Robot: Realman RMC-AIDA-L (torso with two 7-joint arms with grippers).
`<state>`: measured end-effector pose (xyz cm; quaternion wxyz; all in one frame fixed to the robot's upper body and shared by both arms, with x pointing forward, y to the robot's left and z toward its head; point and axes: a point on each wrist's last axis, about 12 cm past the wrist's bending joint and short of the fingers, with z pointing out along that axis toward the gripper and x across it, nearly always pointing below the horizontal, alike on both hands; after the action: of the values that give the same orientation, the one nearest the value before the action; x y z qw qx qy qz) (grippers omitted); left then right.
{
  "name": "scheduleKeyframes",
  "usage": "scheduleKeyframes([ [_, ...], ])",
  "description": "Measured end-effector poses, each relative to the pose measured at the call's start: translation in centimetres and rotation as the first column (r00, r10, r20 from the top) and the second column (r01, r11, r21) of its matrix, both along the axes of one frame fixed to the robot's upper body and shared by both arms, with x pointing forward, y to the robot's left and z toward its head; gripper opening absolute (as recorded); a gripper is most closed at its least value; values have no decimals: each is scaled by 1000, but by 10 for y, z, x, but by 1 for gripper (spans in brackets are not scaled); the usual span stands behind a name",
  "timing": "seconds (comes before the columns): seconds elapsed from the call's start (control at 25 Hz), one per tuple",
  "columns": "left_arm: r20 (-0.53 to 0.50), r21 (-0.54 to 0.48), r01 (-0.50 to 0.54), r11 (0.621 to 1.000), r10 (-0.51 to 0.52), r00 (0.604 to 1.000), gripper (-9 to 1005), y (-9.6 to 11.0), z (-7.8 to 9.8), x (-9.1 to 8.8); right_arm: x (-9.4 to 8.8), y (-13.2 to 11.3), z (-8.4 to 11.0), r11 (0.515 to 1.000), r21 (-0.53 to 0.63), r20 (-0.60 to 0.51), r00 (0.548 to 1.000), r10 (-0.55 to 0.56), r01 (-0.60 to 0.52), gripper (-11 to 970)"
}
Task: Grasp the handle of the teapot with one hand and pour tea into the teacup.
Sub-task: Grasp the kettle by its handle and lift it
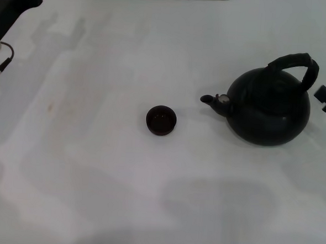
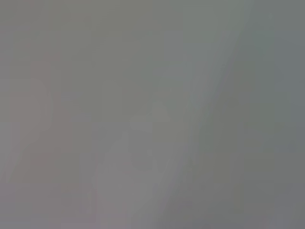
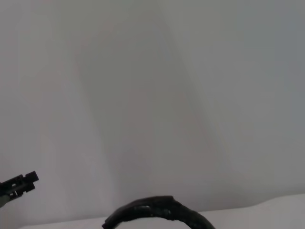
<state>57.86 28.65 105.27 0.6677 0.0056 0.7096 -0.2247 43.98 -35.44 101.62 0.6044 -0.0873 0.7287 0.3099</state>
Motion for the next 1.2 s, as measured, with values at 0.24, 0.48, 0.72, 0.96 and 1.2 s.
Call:
scheduleKeyframes([
  [0.24,-20,4,-4,1000,4,1000,726,0,-3,0,21,10,0,1000,-19,-14,1000,6,-6,868],
  [0.48,-14,0,1,1000,-1,1000,726,-1,-1,0,33,18,0,999,-36,-16,1000,17,-18,855],
  [0.72,-5,-2,5,1000,-5,1000,726,-2,1,3,35,22,-1,999,-35,-16,1000,18,-18,786],
  [0.96,-2,-3,8,1000,-8,1000,727,-3,3,5,34,26,-2,999,-43,-8,1000,20,-20,565],
  [1.2,-1,-2,8,1000,-8,1000,727,-2,3,5,33,35,-5,997,-75,23,999,32,-30,445],
])
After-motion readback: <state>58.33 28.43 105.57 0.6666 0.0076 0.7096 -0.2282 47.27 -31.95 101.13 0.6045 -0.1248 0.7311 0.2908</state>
